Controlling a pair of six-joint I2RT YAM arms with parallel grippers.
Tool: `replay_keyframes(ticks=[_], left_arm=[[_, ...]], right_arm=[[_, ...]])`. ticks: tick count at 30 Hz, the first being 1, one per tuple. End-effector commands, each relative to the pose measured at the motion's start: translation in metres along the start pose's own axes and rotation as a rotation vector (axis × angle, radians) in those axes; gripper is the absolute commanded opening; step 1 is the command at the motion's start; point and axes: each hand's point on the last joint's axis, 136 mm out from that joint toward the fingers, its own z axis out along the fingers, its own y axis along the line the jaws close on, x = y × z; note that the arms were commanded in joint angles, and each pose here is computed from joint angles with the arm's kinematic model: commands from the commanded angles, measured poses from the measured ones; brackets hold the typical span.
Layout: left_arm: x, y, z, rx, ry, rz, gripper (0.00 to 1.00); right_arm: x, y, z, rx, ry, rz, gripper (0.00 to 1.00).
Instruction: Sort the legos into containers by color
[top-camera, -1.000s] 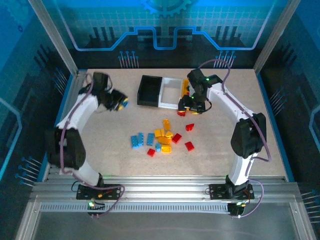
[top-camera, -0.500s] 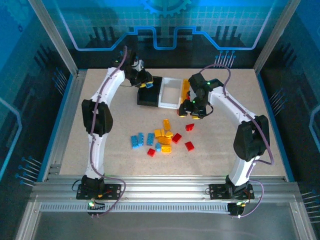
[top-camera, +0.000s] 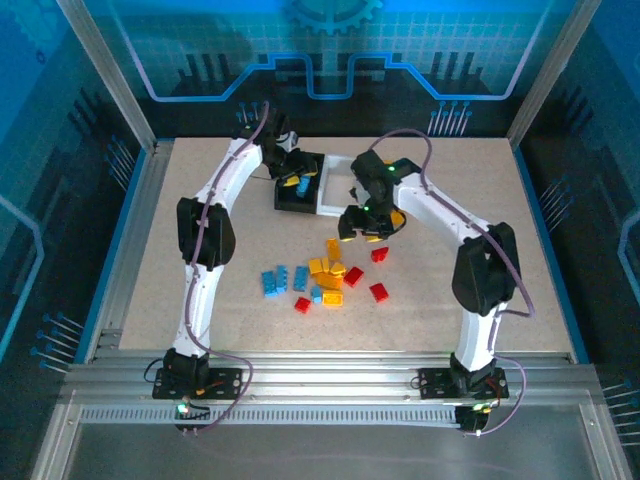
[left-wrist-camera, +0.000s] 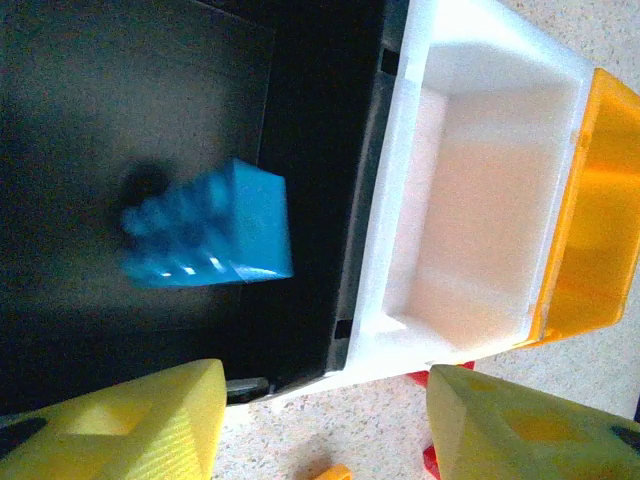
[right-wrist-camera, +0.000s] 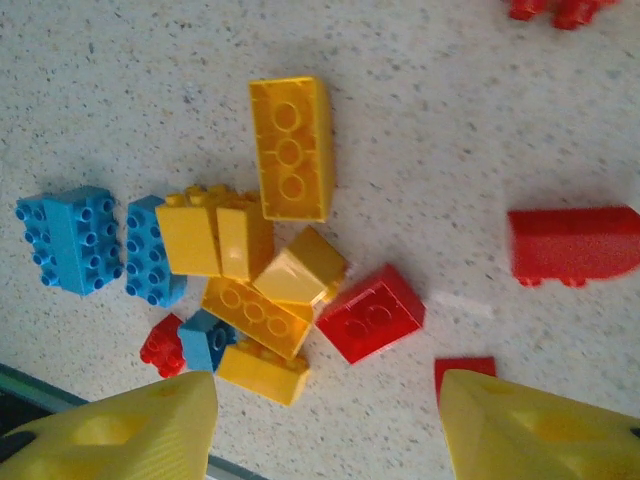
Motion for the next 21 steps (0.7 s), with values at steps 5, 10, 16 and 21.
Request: replay_keyframes(ticks=[5,10,16,21], left_arm=[[0.005,-0.024,-0.048,0.026,-0.043,0.015,0.64],[0.03,-0.025,-0.089,0.004,-0.067,0.044,0.71],[0.082,0.009,-0.131,-0.055,-0.078,-0.004,0.77],[0.127,0.048,-0.16,-0.066,-0.099,-0.106,0.8]], right_arm=[[-0.011,0.021,0.038,0.058,0.077,-0.107,0.61],[-0.019,0.025,0.064,0.112,0.111,-0.153,0.61],[-0.032,0.015,0.084,0.185,0.111,-0.169,0.61],[-0.036,0.006,0.101,0.233,0.129,-0.178,0.61]])
